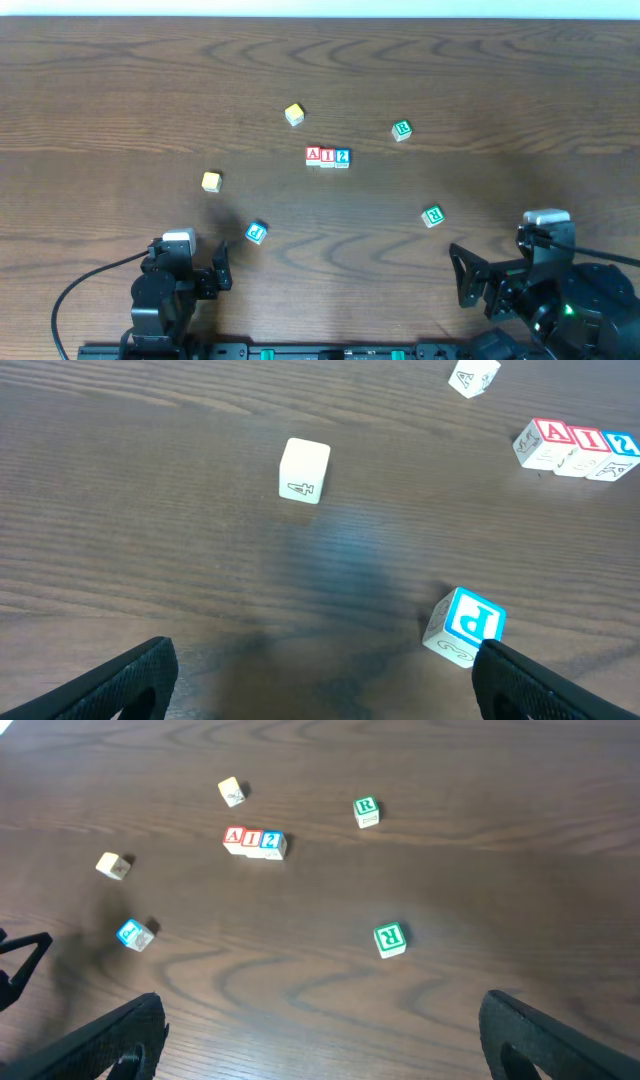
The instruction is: Spell out Ai2
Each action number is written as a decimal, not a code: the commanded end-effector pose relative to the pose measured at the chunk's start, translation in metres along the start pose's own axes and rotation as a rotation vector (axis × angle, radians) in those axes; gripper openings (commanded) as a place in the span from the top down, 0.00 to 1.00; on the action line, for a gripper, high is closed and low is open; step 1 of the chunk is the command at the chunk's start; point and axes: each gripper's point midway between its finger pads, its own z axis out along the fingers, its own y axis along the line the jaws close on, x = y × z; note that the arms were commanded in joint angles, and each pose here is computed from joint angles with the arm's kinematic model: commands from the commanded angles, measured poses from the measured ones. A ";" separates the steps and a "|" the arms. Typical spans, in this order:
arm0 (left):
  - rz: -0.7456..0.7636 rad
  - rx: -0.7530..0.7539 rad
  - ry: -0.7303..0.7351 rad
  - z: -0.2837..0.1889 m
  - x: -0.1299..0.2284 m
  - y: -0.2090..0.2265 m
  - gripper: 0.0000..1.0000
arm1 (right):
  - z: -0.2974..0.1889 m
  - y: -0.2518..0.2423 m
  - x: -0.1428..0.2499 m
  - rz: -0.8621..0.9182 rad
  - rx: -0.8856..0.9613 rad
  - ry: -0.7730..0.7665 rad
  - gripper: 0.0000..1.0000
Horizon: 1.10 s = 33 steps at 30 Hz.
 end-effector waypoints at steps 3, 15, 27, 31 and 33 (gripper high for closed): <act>0.007 -0.006 -0.003 0.000 0.001 0.002 0.05 | 0.001 0.000 0.001 0.008 0.002 0.002 0.01; 0.007 -0.006 -0.003 0.000 0.001 0.002 0.05 | 0.001 0.000 0.001 0.008 0.002 0.002 0.01; 0.007 -0.006 -0.003 0.000 0.001 0.002 0.04 | 0.044 -0.050 0.014 -0.101 0.198 -0.151 0.01; 0.007 -0.006 -0.003 0.000 0.001 0.002 0.05 | 0.079 -0.067 0.039 -0.047 0.212 -0.205 0.01; 0.007 -0.006 -0.003 0.000 0.001 0.002 0.05 | 0.093 -0.071 0.057 -0.041 0.207 -0.189 0.01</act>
